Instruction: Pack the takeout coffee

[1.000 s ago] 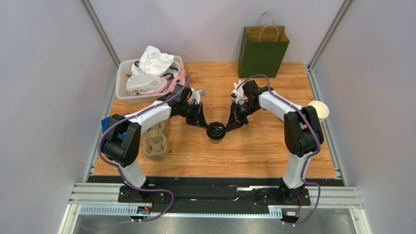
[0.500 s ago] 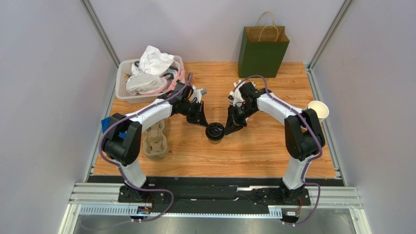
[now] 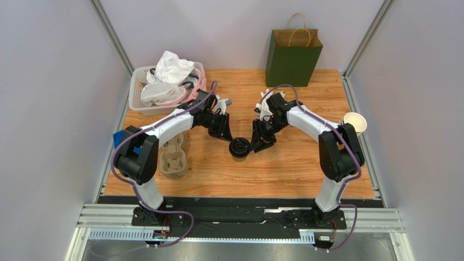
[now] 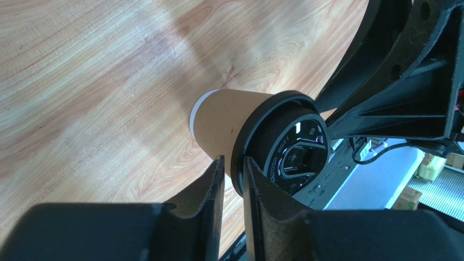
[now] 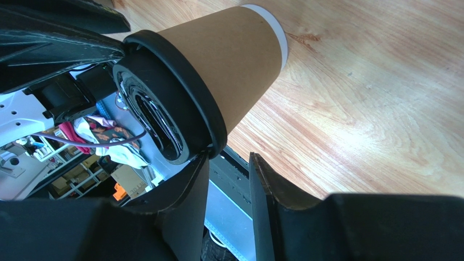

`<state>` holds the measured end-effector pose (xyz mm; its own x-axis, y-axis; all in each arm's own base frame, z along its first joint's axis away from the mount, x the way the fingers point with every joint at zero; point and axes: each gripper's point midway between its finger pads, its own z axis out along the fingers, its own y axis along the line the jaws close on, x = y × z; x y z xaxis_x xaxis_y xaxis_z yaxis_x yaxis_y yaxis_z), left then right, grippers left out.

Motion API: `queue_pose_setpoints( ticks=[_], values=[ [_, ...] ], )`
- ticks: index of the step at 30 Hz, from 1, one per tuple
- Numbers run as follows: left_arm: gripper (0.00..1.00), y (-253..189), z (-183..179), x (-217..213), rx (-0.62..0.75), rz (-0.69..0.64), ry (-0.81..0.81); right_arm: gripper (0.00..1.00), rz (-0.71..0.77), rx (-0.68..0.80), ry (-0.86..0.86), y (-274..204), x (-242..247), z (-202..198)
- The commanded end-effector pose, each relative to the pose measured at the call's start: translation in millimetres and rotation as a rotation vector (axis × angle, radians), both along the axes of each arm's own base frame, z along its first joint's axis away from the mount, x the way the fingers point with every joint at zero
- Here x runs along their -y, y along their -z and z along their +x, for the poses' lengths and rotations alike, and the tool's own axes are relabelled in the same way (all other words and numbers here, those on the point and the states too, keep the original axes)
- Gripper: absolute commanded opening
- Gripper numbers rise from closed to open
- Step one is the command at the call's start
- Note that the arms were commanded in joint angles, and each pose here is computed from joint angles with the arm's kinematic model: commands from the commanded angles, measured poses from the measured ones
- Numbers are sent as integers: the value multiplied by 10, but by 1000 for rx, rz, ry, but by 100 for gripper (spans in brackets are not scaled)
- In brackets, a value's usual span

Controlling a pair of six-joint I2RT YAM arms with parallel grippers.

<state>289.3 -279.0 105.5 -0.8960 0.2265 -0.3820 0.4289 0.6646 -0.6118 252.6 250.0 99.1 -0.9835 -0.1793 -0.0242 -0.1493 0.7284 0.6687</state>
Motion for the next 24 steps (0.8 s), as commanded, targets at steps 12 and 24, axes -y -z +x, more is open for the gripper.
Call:
queue_pose_setpoints(
  ticks=[12,24],
  values=[
    [35,-555,247,-9,110,-81,-6,37,80,109,2,-382,81,20],
    [29,-402,-479,-135,13,-148,-36,29,110,139,62,-389,27,414]
  ],
)
